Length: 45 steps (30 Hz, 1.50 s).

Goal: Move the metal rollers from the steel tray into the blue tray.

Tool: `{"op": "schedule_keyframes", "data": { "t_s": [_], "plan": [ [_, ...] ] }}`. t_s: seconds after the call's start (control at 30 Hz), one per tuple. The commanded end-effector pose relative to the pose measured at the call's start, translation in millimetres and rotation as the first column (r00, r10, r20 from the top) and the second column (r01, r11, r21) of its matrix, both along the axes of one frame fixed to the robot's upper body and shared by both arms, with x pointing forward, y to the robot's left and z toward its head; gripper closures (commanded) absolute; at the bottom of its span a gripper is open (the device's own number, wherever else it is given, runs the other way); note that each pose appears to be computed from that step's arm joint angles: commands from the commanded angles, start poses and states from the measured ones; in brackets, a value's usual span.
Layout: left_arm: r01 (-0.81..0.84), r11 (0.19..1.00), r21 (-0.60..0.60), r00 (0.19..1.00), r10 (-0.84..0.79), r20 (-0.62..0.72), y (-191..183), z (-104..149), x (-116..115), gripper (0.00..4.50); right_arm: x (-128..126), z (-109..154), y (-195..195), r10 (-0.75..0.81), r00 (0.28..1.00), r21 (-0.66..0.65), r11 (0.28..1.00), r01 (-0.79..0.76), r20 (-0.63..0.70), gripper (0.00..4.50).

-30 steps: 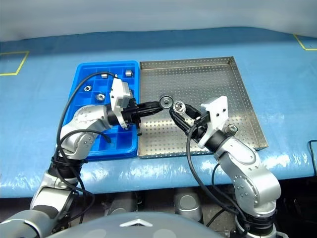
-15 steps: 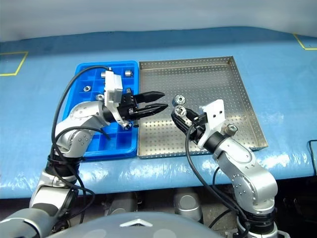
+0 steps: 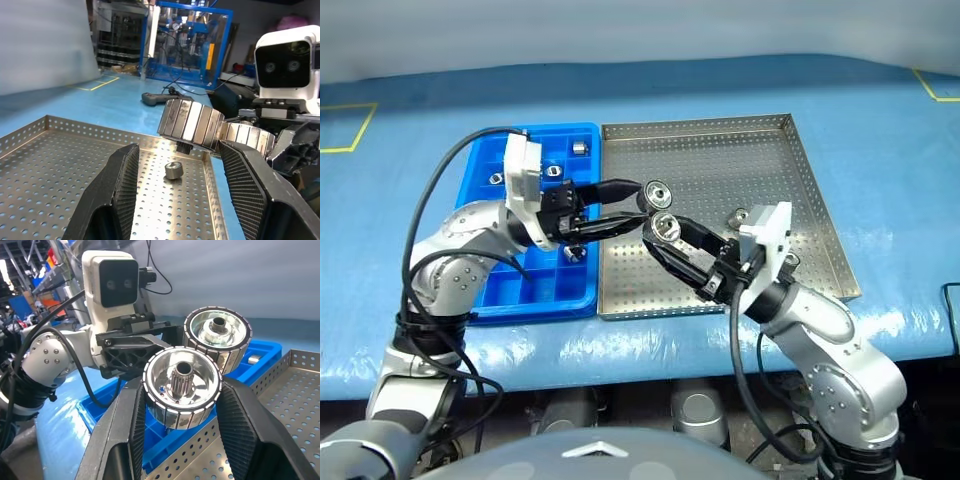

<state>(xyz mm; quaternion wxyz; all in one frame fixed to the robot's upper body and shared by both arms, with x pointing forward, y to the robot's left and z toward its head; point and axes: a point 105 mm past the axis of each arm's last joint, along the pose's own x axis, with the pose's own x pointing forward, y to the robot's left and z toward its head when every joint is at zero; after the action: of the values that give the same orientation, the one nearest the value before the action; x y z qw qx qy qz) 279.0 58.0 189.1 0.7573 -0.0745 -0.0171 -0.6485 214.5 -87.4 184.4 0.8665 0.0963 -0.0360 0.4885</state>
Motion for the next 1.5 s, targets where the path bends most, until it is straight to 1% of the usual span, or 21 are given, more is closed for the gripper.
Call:
{"op": "schedule_keyframes", "data": {
  "t_s": [0.03, 0.13, 0.27, 0.37, 0.57, 0.7, 0.83, 0.93, 1.03, 1.07, 1.37, 1.5],
  "plan": [
    [-0.011, 0.999, -0.053, 1.000, 0.011, 0.003, 11, 19, 0, 1.77, -25, 13, 16, 0.161, 0.985, 0.020, 0.987, -0.162, 0.055, 2.81],
    [0.024, 0.995, -0.094, 0.999, -0.027, -0.028, 12, 26, -5, 1.77, -24, 11, 16, 0.163, 0.986, 0.017, 0.986, -0.164, 0.038, 2.81],
    [0.069, 0.975, -0.209, 0.992, -0.089, -0.085, 11, 40, -11, 1.77, -20, 5, 17, 0.169, 0.986, 0.013, 0.986, -0.169, 0.011, 2.81],
    [0.064, 0.976, -0.210, 0.991, -0.087, -0.102, 9, 39, -11, 1.77, -20, 6, 20, 0.178, 0.984, 0.022, 0.984, -0.178, 0.013, 2.81],
    [0.075, 0.978, -0.195, 0.979, -0.109, -0.172, 5, 27, -14, 1.77, -23, 13, 24, 0.206, 0.978, 0.060, 0.976, -0.208, 0.034, 2.81],
    [0.065, 0.972, -0.227, 0.974, -0.111, -0.196, 7, 27, -14, 1.77, -21, 19, 20, 0.192, 0.980, 0.091, 0.976, -0.196, 0.049, 2.81],
    [0.070, 0.967, -0.246, 0.969, -0.124, -0.213, 6, 26, -17, 1.77, -16, 19, 18, 0.166, 0.985, 0.093, 0.981, -0.171, 0.054, 2.81],
    [0.078, 0.962, -0.263, 0.964, -0.140, -0.226, 6, 26, -20, 1.27, -11, 20, 16, 0.143, 0.988, 0.102, 0.984, -0.148, 0.055, 2.81],
    [0.077, 0.959, -0.274, 0.956, -0.149, -0.252, 6, 24, -21, 0.25, -7, 21, 15, 0.129, 0.990, 0.120, 0.983, -0.136, 0.058, 2.81],
    [0.077, 0.959, -0.274, 0.952, -0.152, -0.267, 5, 23, -21, 0.01, -7, 22, 14, 0.127, 0.990, 0.128, 0.983, -0.134, 0.062, 2.81],
    [0.063, 0.947, -0.315, 0.926, -0.173, -0.336, -3, 19, -18, 0.01, -7, 25, 20, 0.150, 0.986, 0.145, 0.977, -0.159, 0.069, 2.81],
    [0.043, 0.954, -0.298, 0.913, -0.158, -0.375, -9, 11, -15, 0.01, -7, 24, 21, 0.152, 0.986, 0.147, 0.976, -0.160, 0.067, 2.81]
  ]
}}
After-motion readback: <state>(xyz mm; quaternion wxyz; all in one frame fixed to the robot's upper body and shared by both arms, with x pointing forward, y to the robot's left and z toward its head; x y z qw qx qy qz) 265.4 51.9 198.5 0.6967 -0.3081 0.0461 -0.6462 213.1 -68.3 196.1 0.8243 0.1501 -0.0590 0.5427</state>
